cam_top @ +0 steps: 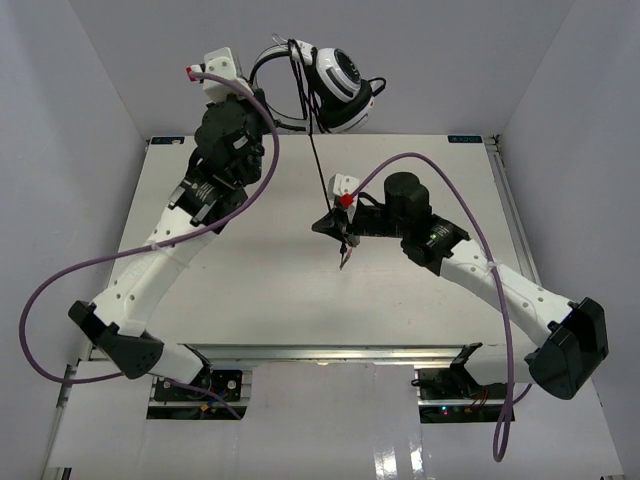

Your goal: Wrap the headphones

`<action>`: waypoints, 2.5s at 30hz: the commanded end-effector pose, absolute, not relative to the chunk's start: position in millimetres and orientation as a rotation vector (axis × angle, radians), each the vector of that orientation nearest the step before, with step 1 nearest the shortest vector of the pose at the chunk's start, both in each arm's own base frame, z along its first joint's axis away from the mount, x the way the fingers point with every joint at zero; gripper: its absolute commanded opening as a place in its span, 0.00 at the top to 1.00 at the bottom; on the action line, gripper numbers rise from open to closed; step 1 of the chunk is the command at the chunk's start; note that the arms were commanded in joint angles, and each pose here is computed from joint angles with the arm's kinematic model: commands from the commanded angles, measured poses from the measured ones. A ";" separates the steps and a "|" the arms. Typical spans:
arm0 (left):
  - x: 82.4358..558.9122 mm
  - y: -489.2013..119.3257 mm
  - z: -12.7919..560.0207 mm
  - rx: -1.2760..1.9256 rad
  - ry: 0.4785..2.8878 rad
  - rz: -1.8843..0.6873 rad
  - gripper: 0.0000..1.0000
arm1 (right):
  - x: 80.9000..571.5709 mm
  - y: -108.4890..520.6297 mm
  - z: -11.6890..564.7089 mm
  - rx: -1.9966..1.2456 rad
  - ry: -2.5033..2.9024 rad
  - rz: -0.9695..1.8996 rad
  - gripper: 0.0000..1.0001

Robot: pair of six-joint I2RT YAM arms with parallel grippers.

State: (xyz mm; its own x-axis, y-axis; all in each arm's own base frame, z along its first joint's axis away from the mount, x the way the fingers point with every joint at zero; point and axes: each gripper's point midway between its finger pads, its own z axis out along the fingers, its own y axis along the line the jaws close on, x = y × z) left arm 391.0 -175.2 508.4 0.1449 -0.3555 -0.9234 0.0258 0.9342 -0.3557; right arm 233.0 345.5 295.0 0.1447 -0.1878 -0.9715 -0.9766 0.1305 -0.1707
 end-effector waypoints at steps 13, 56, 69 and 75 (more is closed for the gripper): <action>415.5 -179.7 287.9 0.157 1.864 0.029 1.00 | 331.4 258.8 399.9 -1.272 1.199 -0.177 0.92; 360.3 -240.1 336.6 -0.081 1.658 -0.873 1.00 | 281.1 296.0 224.4 -0.965 1.463 1.676 0.56; 368.3 -233.4 344.6 -0.203 1.632 -0.915 1.00 | 286.9 297.4 220.6 -0.921 1.443 1.725 0.63; 374.8 -216.1 328.9 -0.443 1.658 -0.939 1.00 | 285.4 296.9 220.5 -0.904 1.439 1.735 0.76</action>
State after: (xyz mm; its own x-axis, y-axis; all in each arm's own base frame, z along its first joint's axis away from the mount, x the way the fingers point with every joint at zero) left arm 370.5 -231.9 290.1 -0.3916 -0.5222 -0.7576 0.2380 0.7378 -0.6316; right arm 288.9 299.1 200.0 -0.6433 0.0193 -0.7654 -0.7631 -0.0974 0.6389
